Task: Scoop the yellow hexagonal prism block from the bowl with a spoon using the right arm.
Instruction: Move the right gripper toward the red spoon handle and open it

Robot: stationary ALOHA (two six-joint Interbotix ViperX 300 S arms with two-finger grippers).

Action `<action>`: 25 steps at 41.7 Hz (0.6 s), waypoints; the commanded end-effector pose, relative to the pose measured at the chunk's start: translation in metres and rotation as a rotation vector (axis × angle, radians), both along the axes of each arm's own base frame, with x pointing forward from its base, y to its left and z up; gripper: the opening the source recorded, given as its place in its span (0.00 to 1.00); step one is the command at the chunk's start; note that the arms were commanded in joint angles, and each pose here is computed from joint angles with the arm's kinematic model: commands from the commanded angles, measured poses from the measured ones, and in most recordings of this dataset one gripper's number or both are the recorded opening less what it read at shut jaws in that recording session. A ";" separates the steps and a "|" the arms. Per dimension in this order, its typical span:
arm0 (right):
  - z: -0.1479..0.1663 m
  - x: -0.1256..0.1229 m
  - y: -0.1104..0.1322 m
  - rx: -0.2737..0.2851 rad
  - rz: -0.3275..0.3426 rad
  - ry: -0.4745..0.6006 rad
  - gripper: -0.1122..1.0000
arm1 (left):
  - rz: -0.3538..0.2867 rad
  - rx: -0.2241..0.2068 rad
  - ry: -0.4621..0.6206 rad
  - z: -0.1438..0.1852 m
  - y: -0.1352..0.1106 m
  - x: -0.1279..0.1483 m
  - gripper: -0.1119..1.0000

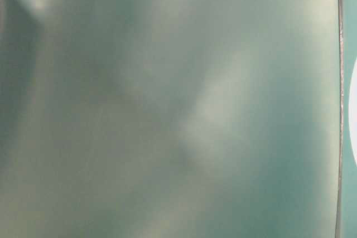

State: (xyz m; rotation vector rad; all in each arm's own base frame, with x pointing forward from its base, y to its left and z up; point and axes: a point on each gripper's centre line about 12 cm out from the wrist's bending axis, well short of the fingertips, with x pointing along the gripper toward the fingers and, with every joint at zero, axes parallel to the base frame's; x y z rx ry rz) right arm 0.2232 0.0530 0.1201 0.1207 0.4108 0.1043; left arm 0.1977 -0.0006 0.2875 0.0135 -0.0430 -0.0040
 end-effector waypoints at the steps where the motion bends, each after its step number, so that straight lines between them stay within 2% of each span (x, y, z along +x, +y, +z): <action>1: -0.002 -0.003 0.004 0.020 0.001 -0.022 0.62 | -0.002 0.003 -0.011 0.005 0.000 0.002 0.11; 6: -0.011 -0.009 0.004 0.029 -0.002 -0.006 0.62 | -0.002 0.003 -0.011 0.005 0.000 0.002 0.11; 25: -0.031 -0.010 0.001 -0.009 -0.013 0.014 0.60 | -0.002 0.003 -0.009 0.005 0.000 0.002 0.11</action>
